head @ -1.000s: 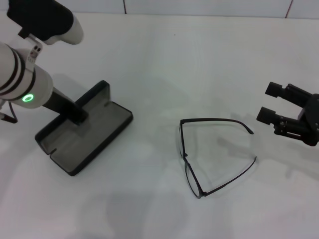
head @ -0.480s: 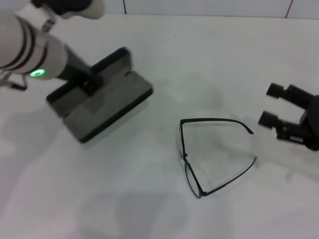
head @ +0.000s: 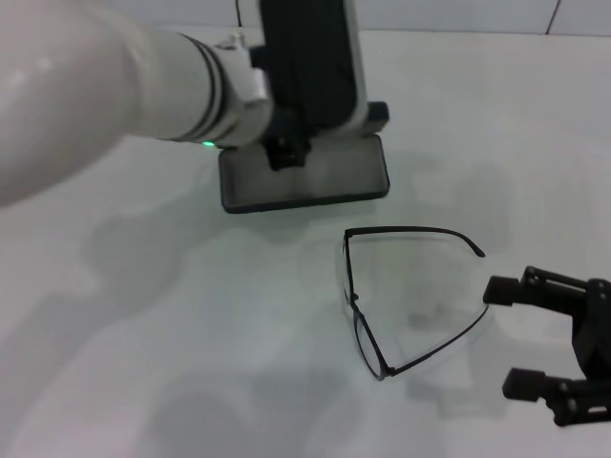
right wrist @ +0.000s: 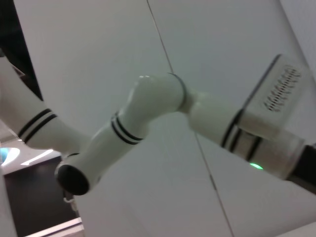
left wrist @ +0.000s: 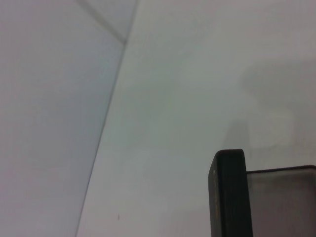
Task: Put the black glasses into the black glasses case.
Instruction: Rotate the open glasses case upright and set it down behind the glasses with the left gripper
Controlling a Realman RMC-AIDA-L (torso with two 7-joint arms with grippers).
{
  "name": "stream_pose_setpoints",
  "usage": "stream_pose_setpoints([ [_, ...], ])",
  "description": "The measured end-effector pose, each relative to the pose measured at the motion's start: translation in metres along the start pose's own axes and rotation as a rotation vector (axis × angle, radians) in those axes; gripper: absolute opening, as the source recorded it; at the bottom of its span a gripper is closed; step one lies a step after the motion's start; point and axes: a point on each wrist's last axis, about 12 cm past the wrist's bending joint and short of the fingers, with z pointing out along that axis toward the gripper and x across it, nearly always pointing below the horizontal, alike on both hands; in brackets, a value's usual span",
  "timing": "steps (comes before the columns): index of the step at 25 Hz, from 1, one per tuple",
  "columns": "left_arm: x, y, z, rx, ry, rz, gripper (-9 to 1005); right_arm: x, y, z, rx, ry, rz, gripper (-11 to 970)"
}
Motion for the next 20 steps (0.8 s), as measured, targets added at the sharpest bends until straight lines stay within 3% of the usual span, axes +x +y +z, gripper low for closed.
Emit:
stream_pose_setpoints([
  [9,-0.019,-0.014,0.033,0.045,0.001,0.159,196,0.005,0.006,-0.006,0.032,-0.016,0.014,870],
  [20,-0.018,-0.020,0.050,0.029,-0.011,0.182,225,0.004,0.003,-0.005,0.051,-0.023,0.006,869],
])
